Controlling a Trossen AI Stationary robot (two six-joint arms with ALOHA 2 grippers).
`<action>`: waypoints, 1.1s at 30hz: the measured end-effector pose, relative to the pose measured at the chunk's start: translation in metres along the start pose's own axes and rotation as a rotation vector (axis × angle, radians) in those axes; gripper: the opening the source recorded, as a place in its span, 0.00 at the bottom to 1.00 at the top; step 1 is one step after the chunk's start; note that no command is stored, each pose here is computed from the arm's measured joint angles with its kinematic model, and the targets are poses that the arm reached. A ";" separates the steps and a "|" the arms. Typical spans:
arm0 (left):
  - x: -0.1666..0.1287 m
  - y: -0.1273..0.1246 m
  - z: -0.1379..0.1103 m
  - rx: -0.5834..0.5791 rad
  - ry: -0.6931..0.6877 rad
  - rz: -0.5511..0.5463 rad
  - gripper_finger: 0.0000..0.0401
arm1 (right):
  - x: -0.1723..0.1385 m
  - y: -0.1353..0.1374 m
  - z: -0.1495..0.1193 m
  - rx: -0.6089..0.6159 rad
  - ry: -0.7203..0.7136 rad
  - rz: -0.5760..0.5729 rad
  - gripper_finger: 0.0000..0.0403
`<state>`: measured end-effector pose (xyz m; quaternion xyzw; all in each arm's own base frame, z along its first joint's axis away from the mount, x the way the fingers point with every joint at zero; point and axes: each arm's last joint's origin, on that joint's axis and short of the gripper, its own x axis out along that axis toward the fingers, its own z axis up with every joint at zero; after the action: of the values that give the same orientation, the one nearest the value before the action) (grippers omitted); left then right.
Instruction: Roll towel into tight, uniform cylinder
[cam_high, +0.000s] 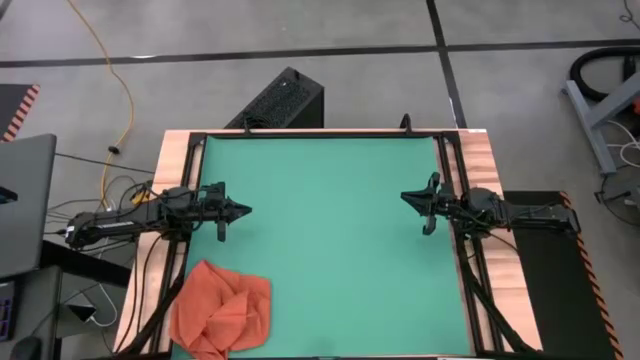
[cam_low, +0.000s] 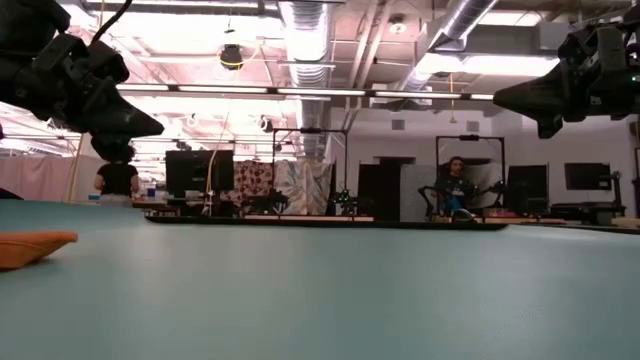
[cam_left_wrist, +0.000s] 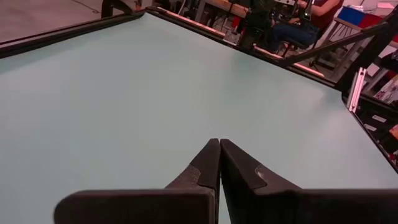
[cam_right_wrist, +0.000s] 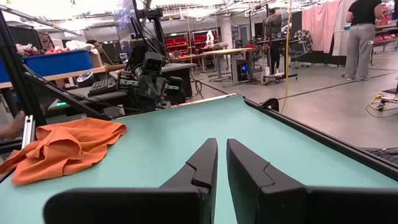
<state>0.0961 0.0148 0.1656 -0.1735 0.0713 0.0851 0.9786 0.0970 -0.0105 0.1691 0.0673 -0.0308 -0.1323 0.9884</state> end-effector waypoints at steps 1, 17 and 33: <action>0.000 0.000 0.000 0.000 0.000 0.000 0.00 | 0.000 0.000 0.000 0.000 0.000 0.000 0.14; 0.000 0.000 0.000 0.000 0.000 0.000 0.00 | 0.000 0.000 0.005 -0.197 -0.053 -0.005 0.14; 0.000 0.002 0.005 0.001 -0.093 0.105 0.00 | -0.001 0.001 0.013 -0.179 -0.132 -0.003 0.14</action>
<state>0.0963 0.0186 0.1695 -0.1649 0.0350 0.1441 0.9751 0.0955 -0.0107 0.1820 -0.0301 -0.0837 -0.1403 0.9861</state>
